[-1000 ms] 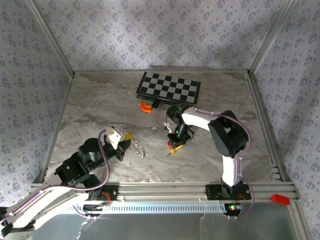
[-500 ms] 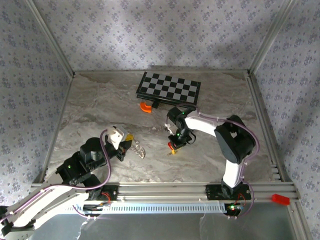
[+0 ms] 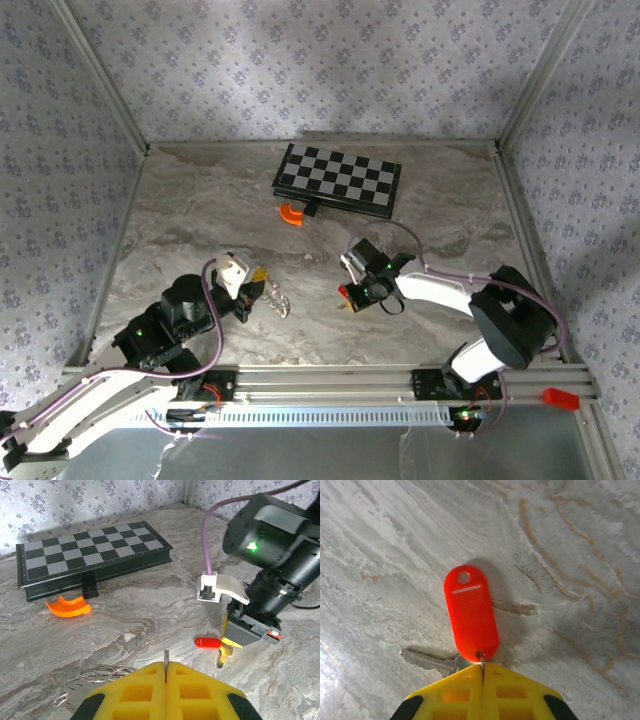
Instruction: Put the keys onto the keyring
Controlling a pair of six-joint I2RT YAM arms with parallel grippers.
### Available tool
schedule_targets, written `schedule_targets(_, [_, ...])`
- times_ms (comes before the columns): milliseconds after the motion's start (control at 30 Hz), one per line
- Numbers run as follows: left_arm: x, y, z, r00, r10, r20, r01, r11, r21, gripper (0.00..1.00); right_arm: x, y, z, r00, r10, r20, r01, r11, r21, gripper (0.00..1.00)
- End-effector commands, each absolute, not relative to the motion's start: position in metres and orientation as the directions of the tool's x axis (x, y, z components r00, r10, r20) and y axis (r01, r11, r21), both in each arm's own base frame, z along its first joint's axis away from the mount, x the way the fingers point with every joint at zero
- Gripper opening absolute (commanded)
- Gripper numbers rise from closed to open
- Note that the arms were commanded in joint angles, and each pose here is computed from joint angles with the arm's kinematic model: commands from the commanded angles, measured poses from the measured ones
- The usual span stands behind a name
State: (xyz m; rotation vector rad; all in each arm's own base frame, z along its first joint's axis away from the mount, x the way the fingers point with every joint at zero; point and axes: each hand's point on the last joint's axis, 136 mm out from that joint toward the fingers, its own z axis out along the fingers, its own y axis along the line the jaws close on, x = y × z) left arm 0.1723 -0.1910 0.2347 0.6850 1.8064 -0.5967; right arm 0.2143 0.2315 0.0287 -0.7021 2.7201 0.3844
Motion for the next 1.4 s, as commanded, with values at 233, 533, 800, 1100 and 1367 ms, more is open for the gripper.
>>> schedule_targets(233, [0.171,-0.195,0.257,-0.236,0.105,-0.966,0.714,0.693,-0.099,0.00,0.229,0.240,0.041,-0.719,-0.209,-0.663,-0.453,0.865,0.218,0.00])
schedule_targets(533, [0.172,-0.196,0.256,-0.233,0.110,-0.966,0.713,0.695,-0.093,0.00,0.221,0.236,0.037,-0.728,-0.250,-0.639,-0.482,0.849,0.217,0.00])
schedule_targets(800, [0.172,-0.196,0.256,-0.235,0.110,-0.966,0.715,0.693,-0.094,0.00,0.208,0.237,0.050,-0.736,-0.294,-0.610,-0.551,0.784,0.287,0.00])
schedule_targets(1100, [0.165,-0.201,0.259,-0.234,0.105,-0.967,0.745,0.658,-0.108,0.00,0.179,0.267,0.123,-0.612,-0.421,-0.670,-0.761,0.544,0.354,0.00])
schedule_targets(1367, [0.130,-0.227,0.279,-0.183,0.061,-0.981,0.878,0.458,-0.136,0.00,0.145,0.289,0.221,-0.421,-0.445,-0.790,-0.898,0.328,0.293,0.00])
